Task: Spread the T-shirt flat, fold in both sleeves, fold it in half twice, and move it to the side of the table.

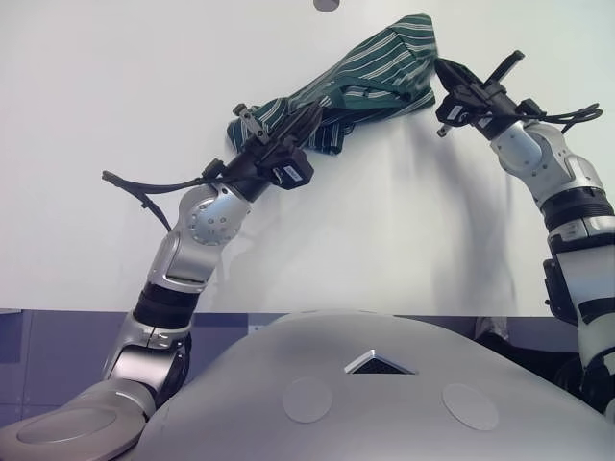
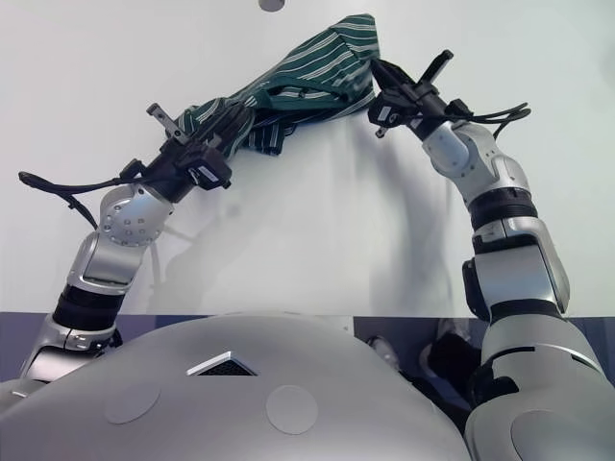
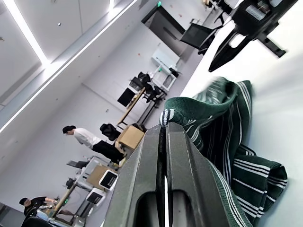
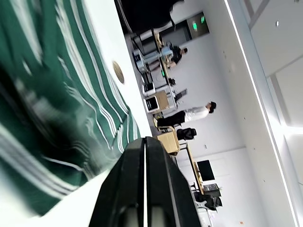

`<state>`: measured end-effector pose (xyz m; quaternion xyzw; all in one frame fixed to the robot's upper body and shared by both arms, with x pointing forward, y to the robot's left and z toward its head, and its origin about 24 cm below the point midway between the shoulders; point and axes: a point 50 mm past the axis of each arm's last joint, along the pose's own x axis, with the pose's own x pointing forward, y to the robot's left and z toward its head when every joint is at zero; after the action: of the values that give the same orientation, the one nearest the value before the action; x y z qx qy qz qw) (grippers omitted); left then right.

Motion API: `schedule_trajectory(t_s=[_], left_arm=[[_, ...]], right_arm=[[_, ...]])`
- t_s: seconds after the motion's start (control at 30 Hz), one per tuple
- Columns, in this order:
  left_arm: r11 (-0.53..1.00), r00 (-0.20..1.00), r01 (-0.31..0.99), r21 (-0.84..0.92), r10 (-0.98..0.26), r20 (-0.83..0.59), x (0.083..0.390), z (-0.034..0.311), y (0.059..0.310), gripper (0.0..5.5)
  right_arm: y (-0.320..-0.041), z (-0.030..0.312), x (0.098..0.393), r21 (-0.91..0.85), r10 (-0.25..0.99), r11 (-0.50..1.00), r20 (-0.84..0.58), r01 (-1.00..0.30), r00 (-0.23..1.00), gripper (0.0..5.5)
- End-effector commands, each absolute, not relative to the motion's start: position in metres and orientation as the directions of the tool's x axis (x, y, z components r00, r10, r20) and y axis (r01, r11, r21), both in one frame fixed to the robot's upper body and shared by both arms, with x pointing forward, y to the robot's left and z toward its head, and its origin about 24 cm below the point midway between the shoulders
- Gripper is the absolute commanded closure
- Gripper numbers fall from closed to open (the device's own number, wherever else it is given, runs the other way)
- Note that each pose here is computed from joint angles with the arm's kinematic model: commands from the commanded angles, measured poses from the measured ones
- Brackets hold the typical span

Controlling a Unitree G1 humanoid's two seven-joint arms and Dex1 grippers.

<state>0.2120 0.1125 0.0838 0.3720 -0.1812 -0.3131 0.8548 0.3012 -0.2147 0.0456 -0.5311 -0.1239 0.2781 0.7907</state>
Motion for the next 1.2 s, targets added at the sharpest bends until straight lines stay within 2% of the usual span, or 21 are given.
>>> schedule_trajectory(t_s=[0.03,0.13,0.27,0.4,0.57,0.7,0.87,1.2], left_arm=[[0.569,0.777,0.342,0.748,-0.619,0.116,0.220,0.090,0.122,5.50],[0.601,0.790,0.313,0.735,-0.595,0.150,0.224,0.098,0.127,5.50],[0.613,0.785,0.305,0.729,-0.595,0.172,0.227,0.102,0.126,5.50],[0.612,0.779,0.312,0.727,-0.603,0.173,0.225,0.102,0.124,5.50],[0.610,0.777,0.314,0.728,-0.606,0.172,0.225,0.102,0.123,5.50],[0.609,0.776,0.314,0.728,-0.607,0.173,0.225,0.102,0.123,5.50],[0.609,0.774,0.316,0.728,-0.609,0.174,0.226,0.102,0.122,5.50],[0.605,0.761,0.324,0.727,-0.623,0.179,0.226,0.103,0.119,5.50]], right_arm=[[-0.221,0.068,0.299,-0.920,0.594,0.278,-0.061,-0.276,0.802,5.48],[-0.218,0.075,0.294,-0.915,0.627,0.265,-0.077,-0.305,0.775,5.48],[-0.208,0.053,0.286,-0.867,0.659,0.184,-0.240,-0.463,0.713,5.48],[-0.206,0.037,0.281,-0.838,0.647,0.148,-0.320,-0.526,0.692,4.74],[-0.204,0.031,0.287,-0.843,0.606,0.137,-0.345,-0.521,0.717,4.61],[-0.202,0.030,0.292,-0.853,0.587,0.156,-0.325,-0.498,0.741,3.69],[-0.207,0.034,0.298,-0.873,0.554,0.192,-0.281,-0.449,0.783,3.69],[-0.191,0.028,0.311,-0.881,0.525,0.247,-0.228,-0.403,0.820,3.69]])
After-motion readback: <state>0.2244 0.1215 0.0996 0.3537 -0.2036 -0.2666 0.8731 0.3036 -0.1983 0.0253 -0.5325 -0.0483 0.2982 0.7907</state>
